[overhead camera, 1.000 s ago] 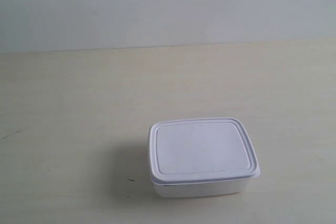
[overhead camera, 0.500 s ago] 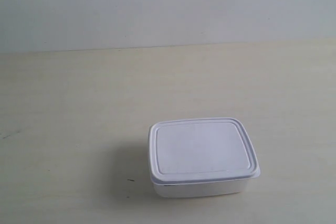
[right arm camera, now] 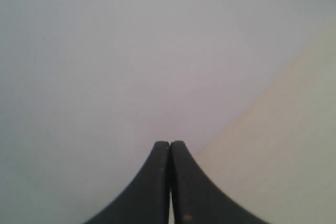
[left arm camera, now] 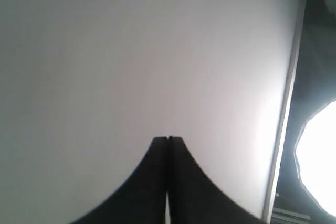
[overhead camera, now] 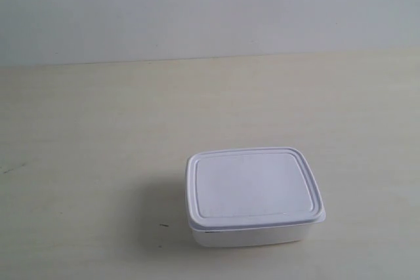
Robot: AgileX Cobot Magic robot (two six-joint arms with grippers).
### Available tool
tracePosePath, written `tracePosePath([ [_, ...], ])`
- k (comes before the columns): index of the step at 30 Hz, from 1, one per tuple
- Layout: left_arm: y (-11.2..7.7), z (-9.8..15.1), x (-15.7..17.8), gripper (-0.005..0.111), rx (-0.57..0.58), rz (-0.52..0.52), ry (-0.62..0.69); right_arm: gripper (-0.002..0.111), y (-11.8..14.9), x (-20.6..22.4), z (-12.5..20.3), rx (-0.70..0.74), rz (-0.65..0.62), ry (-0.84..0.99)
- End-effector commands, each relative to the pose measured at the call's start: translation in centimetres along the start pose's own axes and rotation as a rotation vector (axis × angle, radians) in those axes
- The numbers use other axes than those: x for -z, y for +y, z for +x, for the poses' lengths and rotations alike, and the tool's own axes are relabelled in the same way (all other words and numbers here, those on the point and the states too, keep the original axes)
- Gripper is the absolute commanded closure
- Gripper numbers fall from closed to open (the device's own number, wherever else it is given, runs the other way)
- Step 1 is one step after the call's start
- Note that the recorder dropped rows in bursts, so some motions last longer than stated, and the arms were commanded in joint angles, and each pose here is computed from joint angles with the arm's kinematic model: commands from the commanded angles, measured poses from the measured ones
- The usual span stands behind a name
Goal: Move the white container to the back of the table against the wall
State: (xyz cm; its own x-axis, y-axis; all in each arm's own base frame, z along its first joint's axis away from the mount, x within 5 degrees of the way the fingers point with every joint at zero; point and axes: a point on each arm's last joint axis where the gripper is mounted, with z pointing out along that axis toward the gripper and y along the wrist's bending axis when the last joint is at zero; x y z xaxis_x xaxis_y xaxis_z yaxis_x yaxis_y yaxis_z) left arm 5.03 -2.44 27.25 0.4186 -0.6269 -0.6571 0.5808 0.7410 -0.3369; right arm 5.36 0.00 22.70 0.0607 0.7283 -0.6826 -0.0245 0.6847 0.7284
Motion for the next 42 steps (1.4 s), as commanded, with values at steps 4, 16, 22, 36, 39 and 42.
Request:
tracePosePath([
  [4, -1.1, 1.3, -2.8, 0.107, -0.007, 0.064, 0.41, 0.108, 4.6, 1.2, -2.3, 0.2, -0.122, 0.086],
  [16, -0.4, 2.9, -4.2, 0.107, 0.175, 0.022, 0.732, 0.108, 10.3, -2.7, -2.8, 0.45, -0.335, 0.602],
  [22, -0.8, 4.5, -4.0, 0.107, 0.239, 0.078, 0.871, 0.108, 10.8, -6.2, -0.1, 0.529, -0.44, 0.947],
  [36, -0.7, 14.5, -2.7, 0.107, 0.215, 0.009, 1.474, 0.108, 8.7, -8.2, 7.2, 0.836, -0.209, 1.338],
  [39, -1.1, 15.8, -2.9, 0.107, 0.202, 0.0, 1.526, 0.108, 8.7, -8.2, 8.1, 0.852, -0.196, 1.381],
  [42, -1.6, 17.2, -3.4, 0.107, 0.177, 0.03, 1.571, 0.108, 8.6, -8.2, 9.3, 0.871, -0.201, 1.421],
])
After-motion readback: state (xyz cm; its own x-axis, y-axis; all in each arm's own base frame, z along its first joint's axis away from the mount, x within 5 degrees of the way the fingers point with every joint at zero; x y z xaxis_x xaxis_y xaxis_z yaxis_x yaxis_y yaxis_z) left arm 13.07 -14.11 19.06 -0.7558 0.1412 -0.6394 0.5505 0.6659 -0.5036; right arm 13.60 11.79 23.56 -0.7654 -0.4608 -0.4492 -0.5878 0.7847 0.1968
